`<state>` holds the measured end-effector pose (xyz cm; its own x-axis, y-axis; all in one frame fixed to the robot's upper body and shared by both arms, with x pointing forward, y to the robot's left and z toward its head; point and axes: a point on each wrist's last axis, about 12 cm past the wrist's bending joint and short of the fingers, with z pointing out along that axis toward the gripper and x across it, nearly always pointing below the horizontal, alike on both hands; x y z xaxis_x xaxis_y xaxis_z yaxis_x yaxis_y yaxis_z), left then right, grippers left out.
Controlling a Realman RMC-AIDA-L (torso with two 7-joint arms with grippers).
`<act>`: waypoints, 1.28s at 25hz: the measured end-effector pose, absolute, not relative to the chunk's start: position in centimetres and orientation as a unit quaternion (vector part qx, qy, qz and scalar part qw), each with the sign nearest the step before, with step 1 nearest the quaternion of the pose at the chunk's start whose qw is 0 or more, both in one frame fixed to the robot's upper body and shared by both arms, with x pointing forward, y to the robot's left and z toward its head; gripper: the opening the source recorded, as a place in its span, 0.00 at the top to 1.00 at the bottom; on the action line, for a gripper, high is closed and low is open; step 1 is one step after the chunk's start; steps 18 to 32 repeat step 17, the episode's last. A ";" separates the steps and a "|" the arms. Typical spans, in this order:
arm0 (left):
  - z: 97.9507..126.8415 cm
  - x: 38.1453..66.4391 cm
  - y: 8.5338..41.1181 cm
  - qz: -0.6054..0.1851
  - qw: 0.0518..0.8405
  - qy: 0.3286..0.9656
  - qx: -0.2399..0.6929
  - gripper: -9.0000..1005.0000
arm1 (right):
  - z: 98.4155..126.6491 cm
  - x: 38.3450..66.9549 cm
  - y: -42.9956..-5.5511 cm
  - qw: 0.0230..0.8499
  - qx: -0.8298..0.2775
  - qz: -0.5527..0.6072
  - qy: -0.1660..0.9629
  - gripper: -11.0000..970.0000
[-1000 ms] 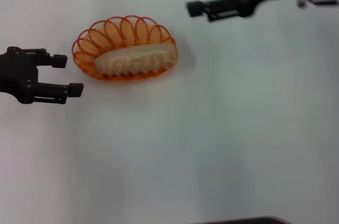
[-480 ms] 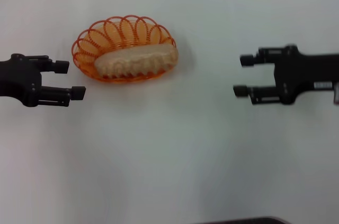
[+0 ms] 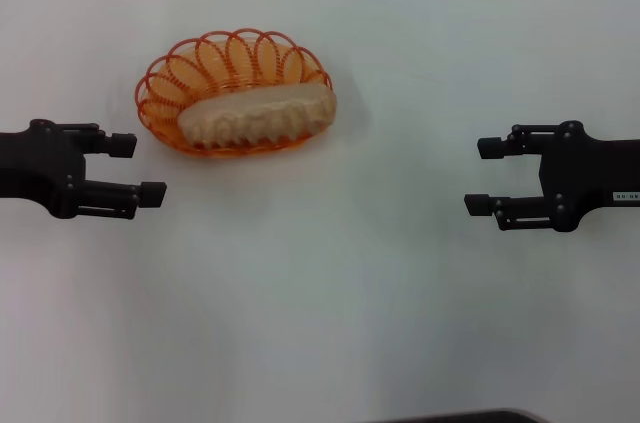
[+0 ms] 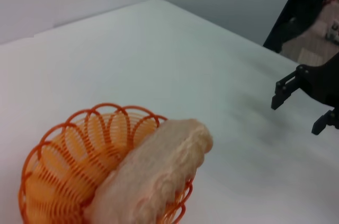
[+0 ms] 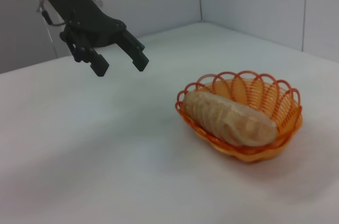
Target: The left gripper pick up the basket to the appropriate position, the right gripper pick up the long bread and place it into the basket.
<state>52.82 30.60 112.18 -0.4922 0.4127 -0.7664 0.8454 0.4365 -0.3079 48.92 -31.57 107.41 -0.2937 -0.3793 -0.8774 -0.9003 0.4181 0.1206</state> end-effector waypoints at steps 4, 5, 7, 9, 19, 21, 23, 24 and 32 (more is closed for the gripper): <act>112.2 52.9 30.8 -0.346 0.309 0.793 0.395 0.16 | 107.5 49.0 -31.6 0.407 -0.435 0.319 0.737 0.22; 112.2 52.9 30.8 -0.345 0.310 0.793 0.395 0.16 | 107.5 49.0 -31.6 0.407 -0.435 0.319 0.737 0.22; 112.2 53.0 30.9 -0.341 0.312 0.795 0.393 0.16 | 107.6 49.1 -31.6 0.407 -0.435 0.319 0.737 0.22; 112.2 53.1 31.0 -0.338 0.314 0.796 0.392 0.16 | 107.6 49.1 -31.7 0.407 -0.434 0.318 0.738 0.22; 112.2 53.4 31.1 -0.329 0.319 0.800 0.387 0.16 | 107.8 49.3 -31.7 0.410 -0.433 0.317 0.738 0.22; 112.2 53.4 31.1 -0.329 0.319 0.800 0.387 0.16 | 107.8 49.3 -31.7 0.410 -0.433 0.317 0.738 0.22; 112.2 53.4 31.1 -0.329 0.319 0.800 0.387 0.16 | 107.8 49.3 -31.7 0.410 -0.433 0.317 0.738 0.22; 112.2 53.4 31.1 -0.329 0.319 0.800 0.387 0.16 | 107.8 49.3 -31.7 0.410 -0.433 0.317 0.738 0.22; 112.2 53.4 31.1 -0.329 0.319 0.800 0.387 0.16 | 107.8 49.3 -31.7 0.410 -0.433 0.317 0.738 0.22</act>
